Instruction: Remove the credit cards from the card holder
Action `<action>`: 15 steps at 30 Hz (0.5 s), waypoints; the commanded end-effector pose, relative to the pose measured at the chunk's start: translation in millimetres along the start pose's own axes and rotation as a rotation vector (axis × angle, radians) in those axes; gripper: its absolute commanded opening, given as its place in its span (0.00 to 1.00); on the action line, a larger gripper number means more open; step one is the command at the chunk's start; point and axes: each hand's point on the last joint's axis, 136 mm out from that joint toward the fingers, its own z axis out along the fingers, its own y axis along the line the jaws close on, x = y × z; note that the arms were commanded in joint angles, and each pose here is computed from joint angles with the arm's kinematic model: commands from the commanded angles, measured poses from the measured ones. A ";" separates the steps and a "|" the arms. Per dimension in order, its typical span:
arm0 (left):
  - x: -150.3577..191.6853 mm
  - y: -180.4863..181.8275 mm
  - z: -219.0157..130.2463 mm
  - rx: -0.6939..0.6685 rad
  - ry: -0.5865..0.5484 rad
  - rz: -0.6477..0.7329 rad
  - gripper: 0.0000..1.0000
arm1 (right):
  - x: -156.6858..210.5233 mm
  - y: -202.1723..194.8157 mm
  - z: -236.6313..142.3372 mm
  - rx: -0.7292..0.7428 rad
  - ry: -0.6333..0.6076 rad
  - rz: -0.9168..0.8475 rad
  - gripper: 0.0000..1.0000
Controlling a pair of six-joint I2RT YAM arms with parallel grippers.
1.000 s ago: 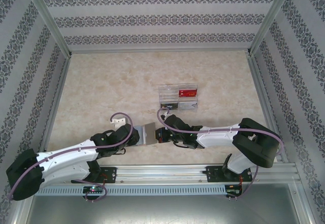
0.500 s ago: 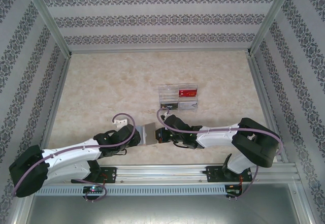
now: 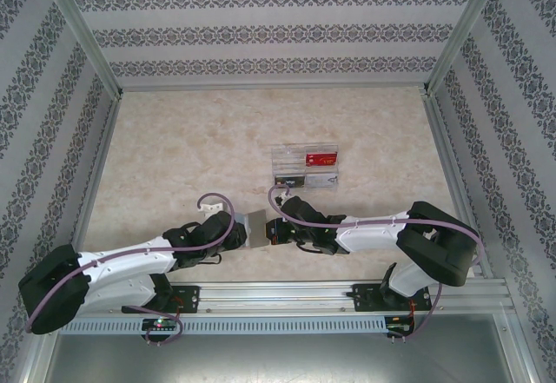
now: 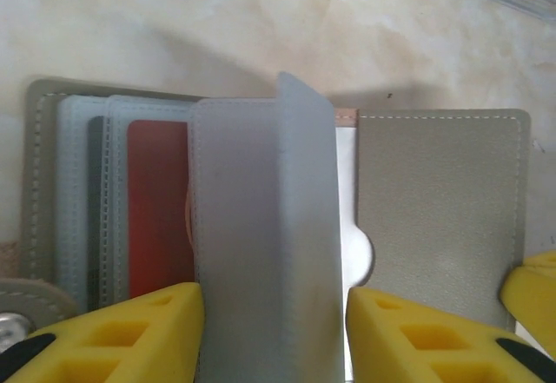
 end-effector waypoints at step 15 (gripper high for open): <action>-4.9 -42.2 4.4 0.176 0.011 0.028 0.49 | -1.4 -6.4 2.1 0.025 -0.022 -0.011 0.15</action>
